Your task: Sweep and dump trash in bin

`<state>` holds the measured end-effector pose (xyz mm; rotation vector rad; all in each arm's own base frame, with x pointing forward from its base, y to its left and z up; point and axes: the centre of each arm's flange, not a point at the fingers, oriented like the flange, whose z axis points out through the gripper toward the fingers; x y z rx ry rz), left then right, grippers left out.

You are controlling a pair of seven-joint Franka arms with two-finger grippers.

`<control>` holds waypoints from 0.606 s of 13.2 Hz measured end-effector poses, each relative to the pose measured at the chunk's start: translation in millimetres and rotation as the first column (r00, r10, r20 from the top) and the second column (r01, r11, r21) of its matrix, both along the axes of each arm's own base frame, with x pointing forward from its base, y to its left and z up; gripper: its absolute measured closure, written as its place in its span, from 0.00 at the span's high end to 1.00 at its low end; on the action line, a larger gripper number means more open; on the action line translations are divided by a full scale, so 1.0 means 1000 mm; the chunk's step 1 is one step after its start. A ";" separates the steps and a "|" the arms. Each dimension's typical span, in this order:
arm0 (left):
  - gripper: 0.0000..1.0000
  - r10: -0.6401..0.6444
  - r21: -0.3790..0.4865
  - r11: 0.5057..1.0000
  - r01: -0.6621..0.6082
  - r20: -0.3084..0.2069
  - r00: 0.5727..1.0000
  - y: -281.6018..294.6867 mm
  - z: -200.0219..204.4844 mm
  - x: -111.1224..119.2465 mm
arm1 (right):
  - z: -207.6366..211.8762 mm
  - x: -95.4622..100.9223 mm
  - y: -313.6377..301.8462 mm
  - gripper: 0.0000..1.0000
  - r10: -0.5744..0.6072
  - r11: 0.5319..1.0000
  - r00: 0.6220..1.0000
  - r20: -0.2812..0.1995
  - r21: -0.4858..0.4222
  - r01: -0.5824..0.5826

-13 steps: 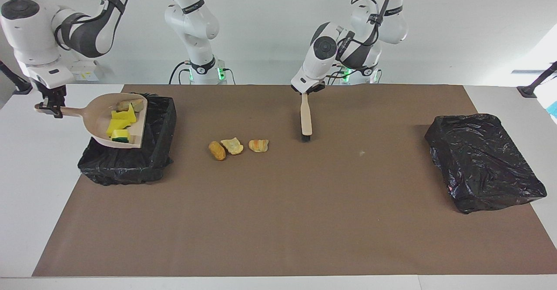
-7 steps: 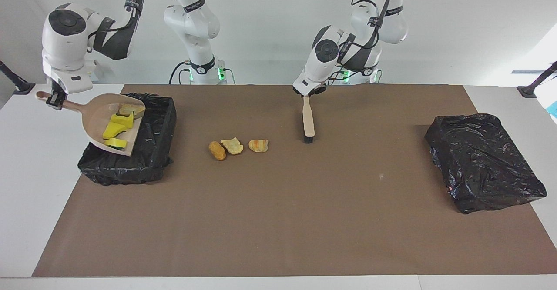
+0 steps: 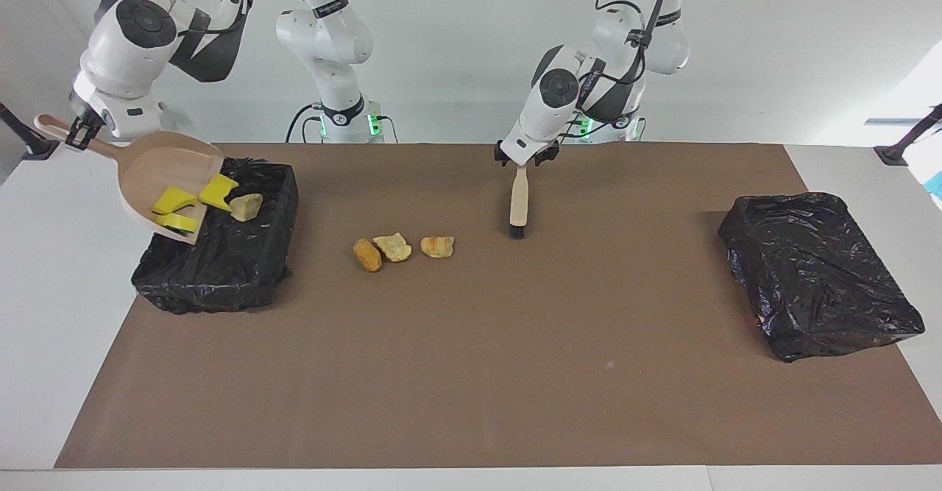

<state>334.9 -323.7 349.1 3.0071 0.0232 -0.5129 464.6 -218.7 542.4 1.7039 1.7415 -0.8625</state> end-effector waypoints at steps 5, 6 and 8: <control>1.00 0.103 -0.018 0.995 -0.102 0.151 0.983 0.052 0.063 0.080 | 0.032 0.003 0.044 0.32 0.073 0.987 0.997 0.003 -0.142 -0.072; 1.00 0.121 -0.015 0.993 -0.121 0.177 0.977 0.069 0.076 0.096 | 0.031 0.005 0.052 0.32 0.083 0.985 0.997 0.008 -0.151 -0.081; 1.00 0.122 -0.029 0.993 -0.118 0.213 0.969 0.111 0.094 0.125 | 0.019 0.004 0.055 0.32 0.063 0.987 0.998 0.026 -0.151 -0.059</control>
